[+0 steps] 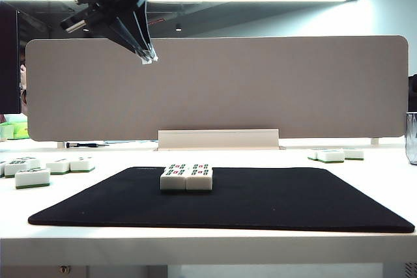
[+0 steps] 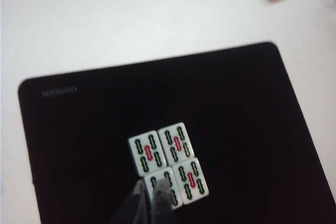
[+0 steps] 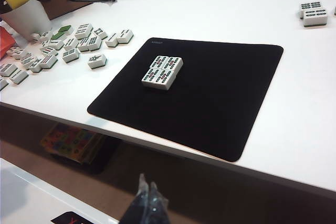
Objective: Arrange four mahjong tiles into a neat stack, creating two layers of paired tiles.
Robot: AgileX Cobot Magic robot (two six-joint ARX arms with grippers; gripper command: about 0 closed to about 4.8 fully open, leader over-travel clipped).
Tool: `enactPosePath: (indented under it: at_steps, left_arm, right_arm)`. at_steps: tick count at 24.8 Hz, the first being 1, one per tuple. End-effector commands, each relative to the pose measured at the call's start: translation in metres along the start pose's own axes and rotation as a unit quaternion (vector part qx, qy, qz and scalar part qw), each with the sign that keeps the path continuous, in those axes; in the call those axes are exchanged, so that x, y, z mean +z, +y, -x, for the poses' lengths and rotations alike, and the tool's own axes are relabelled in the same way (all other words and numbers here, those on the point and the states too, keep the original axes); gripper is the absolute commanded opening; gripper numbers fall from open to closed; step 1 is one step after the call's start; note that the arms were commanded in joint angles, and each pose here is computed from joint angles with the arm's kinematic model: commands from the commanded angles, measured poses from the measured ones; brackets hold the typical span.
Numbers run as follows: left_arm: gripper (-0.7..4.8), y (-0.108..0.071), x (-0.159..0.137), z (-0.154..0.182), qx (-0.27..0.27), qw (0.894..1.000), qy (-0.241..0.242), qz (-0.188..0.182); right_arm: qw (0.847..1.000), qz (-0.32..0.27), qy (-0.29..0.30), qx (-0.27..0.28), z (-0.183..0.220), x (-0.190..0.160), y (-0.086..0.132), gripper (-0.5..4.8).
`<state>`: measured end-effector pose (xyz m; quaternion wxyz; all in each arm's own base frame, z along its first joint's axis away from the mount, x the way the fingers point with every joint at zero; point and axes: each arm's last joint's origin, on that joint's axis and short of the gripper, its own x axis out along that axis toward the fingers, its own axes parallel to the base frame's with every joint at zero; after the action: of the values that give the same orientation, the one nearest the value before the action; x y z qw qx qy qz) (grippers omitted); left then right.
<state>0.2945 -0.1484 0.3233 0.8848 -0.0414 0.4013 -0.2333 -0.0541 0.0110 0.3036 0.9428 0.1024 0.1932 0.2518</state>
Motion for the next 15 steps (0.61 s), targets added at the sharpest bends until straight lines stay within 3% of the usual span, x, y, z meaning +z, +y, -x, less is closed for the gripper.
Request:
enactPosePath:
  at_steps: [1,8,12,15]
  left_arm:
    - [0.26,-0.007,0.009,-0.006,0.006,0.999,0.050,0.000]
    - [0.26,-0.016,0.034,-0.022,0.017,0.993,0.117,0.022]
    - [0.26,-0.015,0.033,-0.041,0.030,0.985,0.151,0.079]
    - [0.27,-0.013,0.021,-0.053,0.055,0.969,0.210,0.122]
  right_arm:
    - [1.000,0.008,-0.011,0.000,0.002,0.000,0.001,-0.01]
    - [1.000,0.007,-0.012,-0.003,0.002,0.000,0.001,-0.01]
    - [1.000,0.008,-0.012,-0.003,0.002,0.000,0.001,-0.01]
    - [1.000,0.008,-0.014,-0.014,0.002,0.000,0.000,-0.01]
